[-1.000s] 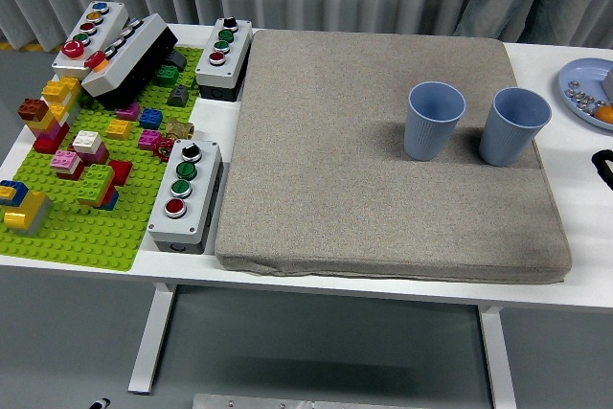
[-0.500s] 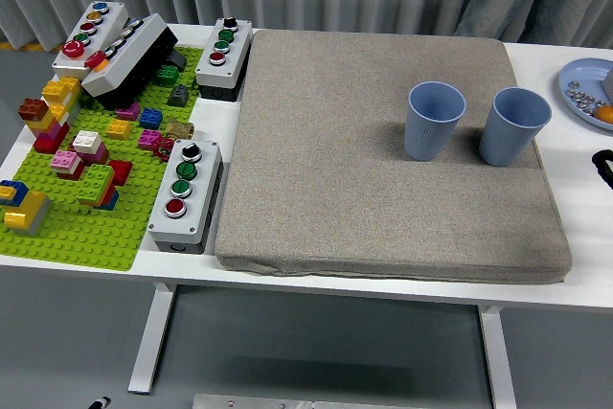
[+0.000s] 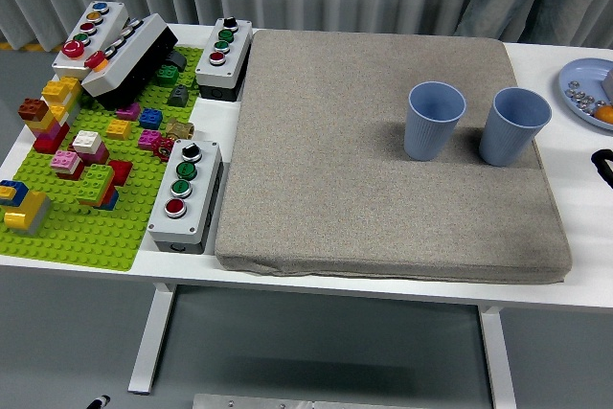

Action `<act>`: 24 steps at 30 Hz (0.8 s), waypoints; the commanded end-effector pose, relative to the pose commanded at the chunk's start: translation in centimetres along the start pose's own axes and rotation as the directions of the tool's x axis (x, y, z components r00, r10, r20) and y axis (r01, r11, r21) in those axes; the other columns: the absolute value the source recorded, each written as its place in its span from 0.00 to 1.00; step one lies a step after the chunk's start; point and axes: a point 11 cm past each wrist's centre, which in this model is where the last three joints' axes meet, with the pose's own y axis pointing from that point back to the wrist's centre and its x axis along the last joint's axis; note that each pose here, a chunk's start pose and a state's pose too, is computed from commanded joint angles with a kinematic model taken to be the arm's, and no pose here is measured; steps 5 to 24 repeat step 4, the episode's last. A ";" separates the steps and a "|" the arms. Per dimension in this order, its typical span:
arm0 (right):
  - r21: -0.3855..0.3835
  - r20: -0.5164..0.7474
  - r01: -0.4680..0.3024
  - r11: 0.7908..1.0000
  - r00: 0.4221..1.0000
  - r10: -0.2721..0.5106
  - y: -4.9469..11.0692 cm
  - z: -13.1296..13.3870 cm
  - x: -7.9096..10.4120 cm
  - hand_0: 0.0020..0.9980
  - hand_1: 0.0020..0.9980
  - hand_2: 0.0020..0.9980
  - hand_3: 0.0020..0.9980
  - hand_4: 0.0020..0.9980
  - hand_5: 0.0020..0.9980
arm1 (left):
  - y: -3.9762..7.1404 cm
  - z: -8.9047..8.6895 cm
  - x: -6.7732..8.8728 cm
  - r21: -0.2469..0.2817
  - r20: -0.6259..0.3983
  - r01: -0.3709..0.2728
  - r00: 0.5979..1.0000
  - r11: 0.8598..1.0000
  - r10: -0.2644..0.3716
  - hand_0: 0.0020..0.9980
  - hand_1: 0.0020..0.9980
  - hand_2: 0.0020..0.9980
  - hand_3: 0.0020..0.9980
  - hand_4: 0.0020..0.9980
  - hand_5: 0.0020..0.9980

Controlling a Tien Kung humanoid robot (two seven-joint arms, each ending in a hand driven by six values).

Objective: Pick cup pour cup place

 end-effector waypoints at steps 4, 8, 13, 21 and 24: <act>-0.003 -0.001 0.002 1.000 1.000 -0.002 0.0 0.1 0.0 0.88 0.78 0.78 0.79 0.79 0.99 | 0.0 -0.1 0.0 0.003 -0.001 0.000 1.000 1.000 0.000 0.84 0.81 0.89 0.81 0.64 1.00; -0.003 -0.001 0.002 1.000 1.000 -0.002 0.0 0.1 0.0 0.88 0.78 0.78 0.79 0.79 0.99 | 0.0 -0.1 0.0 0.003 -0.001 0.000 1.000 1.000 0.000 0.84 0.81 0.89 0.81 0.64 1.00; -0.003 -0.001 0.002 1.000 1.000 -0.002 0.0 0.1 0.0 0.88 0.78 0.78 0.79 0.79 0.99 | 0.0 -0.1 0.0 0.003 -0.001 0.000 1.000 1.000 0.000 0.84 0.81 0.89 0.81 0.64 1.00; -0.003 -0.001 0.002 1.000 1.000 -0.002 0.0 0.1 0.0 0.88 0.78 0.78 0.79 0.79 0.99 | 0.0 -0.1 0.0 0.003 -0.001 0.000 1.000 1.000 0.000 0.84 0.81 0.89 0.81 0.64 1.00; -0.003 -0.001 0.002 1.000 1.000 -0.002 0.0 0.1 0.0 0.88 0.78 0.78 0.79 0.79 0.99 | 0.0 -0.1 0.0 0.003 -0.001 0.000 1.000 1.000 0.000 0.84 0.81 0.89 0.81 0.64 1.00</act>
